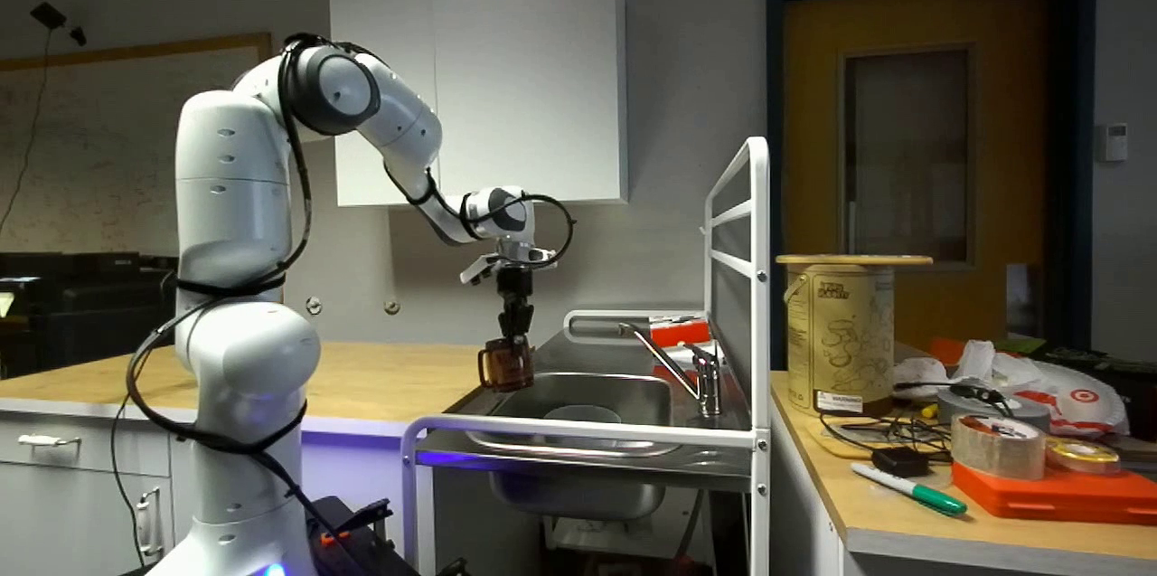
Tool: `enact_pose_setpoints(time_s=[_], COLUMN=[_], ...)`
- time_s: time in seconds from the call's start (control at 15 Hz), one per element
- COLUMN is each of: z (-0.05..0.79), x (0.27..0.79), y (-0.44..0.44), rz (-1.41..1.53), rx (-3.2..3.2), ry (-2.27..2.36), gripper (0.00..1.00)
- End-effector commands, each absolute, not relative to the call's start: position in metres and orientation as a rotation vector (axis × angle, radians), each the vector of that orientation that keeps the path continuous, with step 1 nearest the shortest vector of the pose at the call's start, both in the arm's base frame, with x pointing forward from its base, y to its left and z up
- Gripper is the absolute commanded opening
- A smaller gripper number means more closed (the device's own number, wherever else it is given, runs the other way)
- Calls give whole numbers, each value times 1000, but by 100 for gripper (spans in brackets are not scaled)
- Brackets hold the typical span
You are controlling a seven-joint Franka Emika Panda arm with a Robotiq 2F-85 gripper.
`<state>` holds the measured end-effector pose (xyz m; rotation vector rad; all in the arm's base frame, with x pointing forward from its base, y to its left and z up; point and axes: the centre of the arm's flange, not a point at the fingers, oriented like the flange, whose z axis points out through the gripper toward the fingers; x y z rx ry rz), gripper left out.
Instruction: Put the cup in the sink
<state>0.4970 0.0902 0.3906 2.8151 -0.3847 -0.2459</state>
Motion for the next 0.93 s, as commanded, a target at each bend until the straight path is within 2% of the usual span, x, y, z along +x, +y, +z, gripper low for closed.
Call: enact_pose_setpoints(time_s=[0.0,0.53,0.87], z=[396,374,328], x=[531,550,551], y=[70,0,-48], rz=[-245,-282,-371], rx=[2784,2720,2647], ry=[-560,-799,-964], gripper=[9,9,9])
